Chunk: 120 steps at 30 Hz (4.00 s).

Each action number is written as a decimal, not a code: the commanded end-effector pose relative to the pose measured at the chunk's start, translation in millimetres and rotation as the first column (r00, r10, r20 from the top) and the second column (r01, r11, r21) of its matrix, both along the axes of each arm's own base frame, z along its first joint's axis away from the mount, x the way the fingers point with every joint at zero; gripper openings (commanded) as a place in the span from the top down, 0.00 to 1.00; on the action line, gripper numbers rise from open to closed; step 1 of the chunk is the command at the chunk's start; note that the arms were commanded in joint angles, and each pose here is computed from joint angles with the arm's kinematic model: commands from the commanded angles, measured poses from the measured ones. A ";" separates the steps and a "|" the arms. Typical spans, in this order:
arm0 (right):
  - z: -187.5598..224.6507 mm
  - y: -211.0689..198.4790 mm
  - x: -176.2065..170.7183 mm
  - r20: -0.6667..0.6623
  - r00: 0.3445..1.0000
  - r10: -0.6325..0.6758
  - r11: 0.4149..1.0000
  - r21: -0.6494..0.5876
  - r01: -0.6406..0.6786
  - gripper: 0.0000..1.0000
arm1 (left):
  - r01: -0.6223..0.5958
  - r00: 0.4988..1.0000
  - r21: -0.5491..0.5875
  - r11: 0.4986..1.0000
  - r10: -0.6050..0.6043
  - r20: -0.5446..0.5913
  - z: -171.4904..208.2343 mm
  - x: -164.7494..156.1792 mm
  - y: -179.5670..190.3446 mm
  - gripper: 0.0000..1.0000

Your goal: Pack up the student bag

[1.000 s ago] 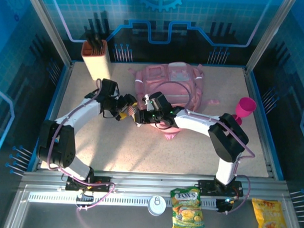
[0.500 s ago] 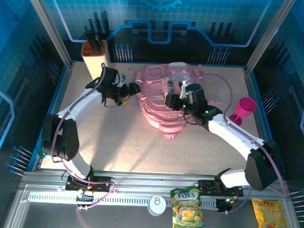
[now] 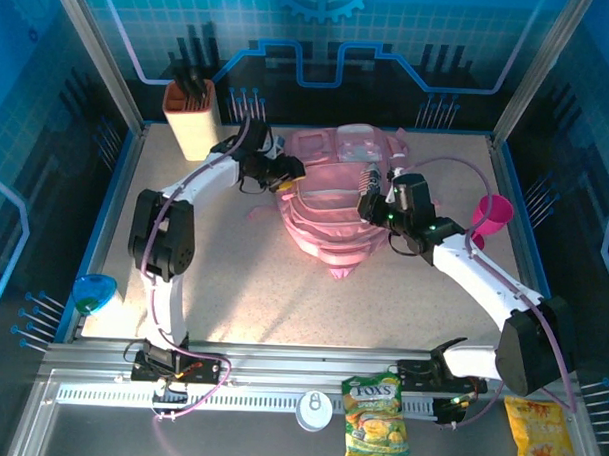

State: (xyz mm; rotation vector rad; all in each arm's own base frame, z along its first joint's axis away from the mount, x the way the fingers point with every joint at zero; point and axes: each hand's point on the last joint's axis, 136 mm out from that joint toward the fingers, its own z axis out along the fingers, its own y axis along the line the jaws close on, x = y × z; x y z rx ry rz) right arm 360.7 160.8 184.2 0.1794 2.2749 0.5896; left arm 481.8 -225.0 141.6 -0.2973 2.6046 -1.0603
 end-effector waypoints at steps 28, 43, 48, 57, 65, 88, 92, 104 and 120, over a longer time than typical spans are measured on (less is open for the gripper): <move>-15.5 28.9 17.6 -0.080 0.990 0.118 0.982 0.157 -0.104 0.65 | -0.082 0.992 0.088 0.993 0.090 -0.086 -6.3 -61.3 40.1 0.89; 29.4 -20.0 9.5 0.027 0.999 -0.025 0.987 0.157 0.020 0.65 | 0.216 0.932 0.476 0.853 -0.325 0.160 37.1 -95.8 21.3 0.31; 28.2 -40.5 4.5 0.019 0.996 -0.086 0.985 0.149 0.082 0.65 | 0.343 0.832 0.596 0.726 -0.529 0.166 33.0 -109.8 -15.4 0.25; 31.4 -55.0 4.3 0.019 0.990 -0.141 0.976 0.172 0.136 0.65 | 0.458 0.660 0.737 0.497 -0.746 0.093 9.0 -128.1 -62.3 0.19; 17.1 -58.9 1.7 -0.012 0.988 -0.153 0.972 0.176 0.152 0.65 | 0.469 0.640 0.797 0.380 -0.768 -0.011 -14.2 -116.8 -68.1 0.23; 10.8 -64.9 -5.1 -0.026 0.984 -0.176 0.965 0.195 0.178 0.64 | 0.446 0.774 0.667 0.598 -0.632 0.049 18.1 -89.2 -69.4 0.52; 9.3 -64.9 -6.4 -0.029 0.983 -0.180 0.962 0.203 0.182 0.64 | 0.450 0.777 0.652 0.610 -0.628 0.052 16.3 -86.6 -66.6 0.60; 6.0 -64.5 -12.6 -0.047 0.981 -0.189 0.954 0.229 0.195 0.64 | 0.489 0.728 0.654 0.577 -0.683 0.059 19.6 -88.7 -69.0 0.82; 6.3 4.8 -25.8 -0.145 0.989 -0.014 0.905 0.420 0.074 0.64 | 0.268 0.706 0.540 0.798 -0.544 0.454 111.4 -53.9 -94.1 0.94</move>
